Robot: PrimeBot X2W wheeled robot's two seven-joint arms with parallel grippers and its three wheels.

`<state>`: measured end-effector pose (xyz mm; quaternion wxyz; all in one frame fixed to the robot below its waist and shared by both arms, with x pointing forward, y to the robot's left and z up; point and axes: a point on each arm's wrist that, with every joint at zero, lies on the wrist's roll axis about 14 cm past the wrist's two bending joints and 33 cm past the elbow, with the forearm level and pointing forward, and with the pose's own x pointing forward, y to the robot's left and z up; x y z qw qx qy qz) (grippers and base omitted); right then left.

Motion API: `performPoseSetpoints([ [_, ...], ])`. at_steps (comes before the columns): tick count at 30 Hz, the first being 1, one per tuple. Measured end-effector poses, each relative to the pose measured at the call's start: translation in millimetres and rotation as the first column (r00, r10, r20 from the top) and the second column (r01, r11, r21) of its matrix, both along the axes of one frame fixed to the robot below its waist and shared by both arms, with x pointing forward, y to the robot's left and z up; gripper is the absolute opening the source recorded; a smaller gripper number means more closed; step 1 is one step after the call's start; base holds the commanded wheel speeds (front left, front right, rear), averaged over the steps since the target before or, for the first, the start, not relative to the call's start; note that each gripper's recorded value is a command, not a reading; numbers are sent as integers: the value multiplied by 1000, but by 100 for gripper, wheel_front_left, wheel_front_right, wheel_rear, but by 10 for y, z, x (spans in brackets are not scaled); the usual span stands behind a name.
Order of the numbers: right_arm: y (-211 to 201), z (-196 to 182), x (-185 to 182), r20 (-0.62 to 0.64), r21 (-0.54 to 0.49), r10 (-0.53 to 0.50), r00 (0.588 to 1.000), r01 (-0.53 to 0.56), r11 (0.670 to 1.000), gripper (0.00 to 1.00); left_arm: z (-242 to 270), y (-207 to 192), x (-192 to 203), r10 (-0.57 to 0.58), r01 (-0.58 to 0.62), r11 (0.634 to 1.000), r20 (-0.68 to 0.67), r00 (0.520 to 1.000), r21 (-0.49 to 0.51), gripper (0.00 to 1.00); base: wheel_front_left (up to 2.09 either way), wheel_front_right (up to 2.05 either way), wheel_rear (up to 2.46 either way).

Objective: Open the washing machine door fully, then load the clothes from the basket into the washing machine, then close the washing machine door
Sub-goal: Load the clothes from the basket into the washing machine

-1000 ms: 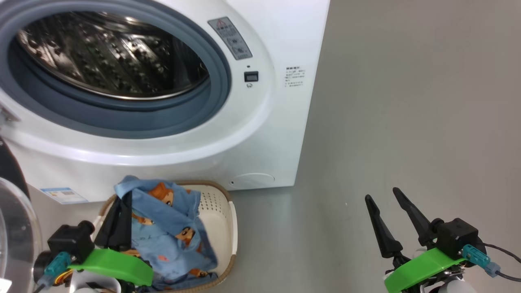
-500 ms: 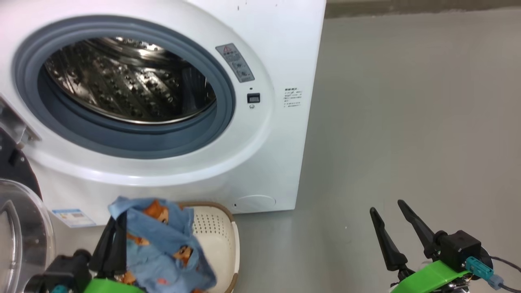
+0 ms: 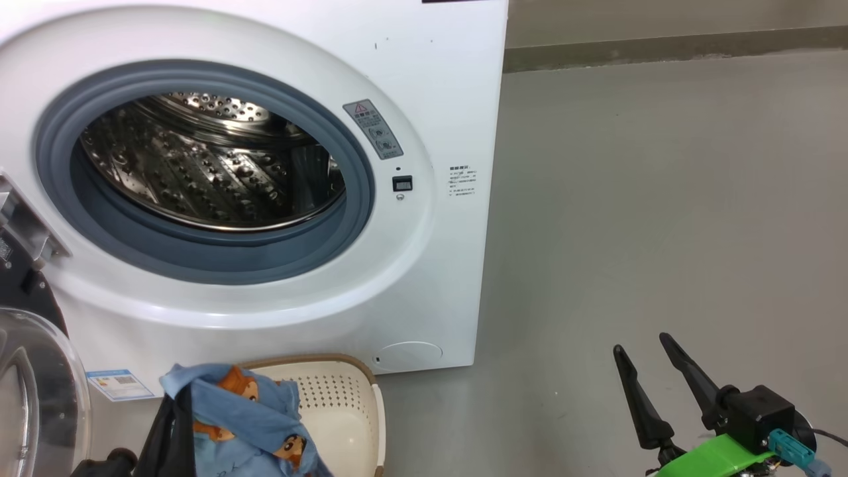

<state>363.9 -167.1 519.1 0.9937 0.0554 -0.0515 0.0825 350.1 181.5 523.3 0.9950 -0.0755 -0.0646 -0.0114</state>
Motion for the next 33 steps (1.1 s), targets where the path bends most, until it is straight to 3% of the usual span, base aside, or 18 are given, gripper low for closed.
performPoseSetpoints([
  [18, 22, -171, 18, -52, 5, 4, 999, -4, 1000, 100, -209, -6, 57, -2, 0, 1000, -61, 998, -23, 0, 0, 0, 0],
  [24, 25, -300, 55, -91, 5, 5, 996, -4, 1000, 100, -207, -77, 274, -19, 17, 999, -56, 998, -40, 0, 0, 0, 0],
  [33, 20, -431, 298, -122, 3, 5, 992, -4, 1000, 100, -192, -105, 898, -32, 30, 998, -35, 999, -55, 0, 0, 0, 0],
])
